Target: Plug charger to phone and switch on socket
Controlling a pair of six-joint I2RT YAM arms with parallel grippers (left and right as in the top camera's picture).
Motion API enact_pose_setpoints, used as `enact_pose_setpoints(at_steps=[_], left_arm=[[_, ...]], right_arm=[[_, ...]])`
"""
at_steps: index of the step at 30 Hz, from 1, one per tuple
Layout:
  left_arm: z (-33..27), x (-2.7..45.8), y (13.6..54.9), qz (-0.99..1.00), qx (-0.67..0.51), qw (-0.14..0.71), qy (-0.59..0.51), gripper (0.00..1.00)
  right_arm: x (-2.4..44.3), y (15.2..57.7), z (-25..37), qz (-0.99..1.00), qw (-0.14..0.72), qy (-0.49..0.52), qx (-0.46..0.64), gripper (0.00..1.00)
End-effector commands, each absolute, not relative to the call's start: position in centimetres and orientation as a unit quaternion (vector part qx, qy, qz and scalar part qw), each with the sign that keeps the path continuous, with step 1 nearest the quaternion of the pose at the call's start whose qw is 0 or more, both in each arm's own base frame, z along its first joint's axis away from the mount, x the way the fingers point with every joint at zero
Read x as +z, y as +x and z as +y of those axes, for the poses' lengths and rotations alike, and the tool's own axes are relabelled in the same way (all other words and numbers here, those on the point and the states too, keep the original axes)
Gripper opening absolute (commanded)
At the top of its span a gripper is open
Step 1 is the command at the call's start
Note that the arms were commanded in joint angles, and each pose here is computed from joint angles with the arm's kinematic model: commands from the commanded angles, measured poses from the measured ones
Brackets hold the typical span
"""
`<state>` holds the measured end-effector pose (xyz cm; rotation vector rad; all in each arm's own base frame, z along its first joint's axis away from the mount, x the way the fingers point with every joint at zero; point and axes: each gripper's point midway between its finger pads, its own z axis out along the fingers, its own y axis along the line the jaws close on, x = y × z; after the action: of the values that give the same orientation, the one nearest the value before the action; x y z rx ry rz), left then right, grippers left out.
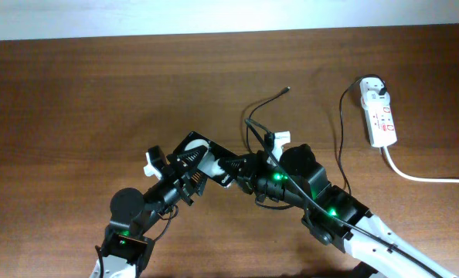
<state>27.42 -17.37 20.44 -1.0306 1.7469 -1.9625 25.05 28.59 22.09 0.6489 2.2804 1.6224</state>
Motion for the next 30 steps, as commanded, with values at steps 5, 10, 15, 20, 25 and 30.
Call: enact_pose_setpoints(at_steps=[5, 10, 15, 20, 25, 30], left_arm=[[-17.1, 20.6, 27.8, 0.604, -0.686, 0.168, -0.369, 0.48], [-16.8, 20.6, 28.1, 0.596, -0.686, 0.172, -0.381, 0.45], [-16.8, 20.6, 28.1, 0.596, -0.686, 0.172, -0.381, 0.36], [-16.9, 20.6, 28.0, 0.598, -0.686, 0.169, -0.379, 0.2], [-16.9, 20.5, 28.0, 0.599, -0.684, 0.167, -0.38, 0.12], [-16.8, 18.4, 27.9, 0.615, -0.658, 0.147, -0.408, 0.0]], right_arm=[[22.5, 23.6, 29.3, 0.792, 0.106, 0.195, 0.569, 0.04], [22.6, 23.5, 29.3, 0.792, 0.105, 0.194, 0.569, 0.04], [22.4, 23.4, 29.5, 0.793, 0.104, 0.192, 0.568, 0.04], [20.6, 23.6, 29.9, 0.805, 0.089, 0.199, 0.552, 0.04], [19.9, 23.7, 30.1, 0.809, 0.083, 0.202, 0.545, 0.04], [19.9, 23.7, 30.0, 0.81, 0.085, 0.201, 0.544, 0.16]])
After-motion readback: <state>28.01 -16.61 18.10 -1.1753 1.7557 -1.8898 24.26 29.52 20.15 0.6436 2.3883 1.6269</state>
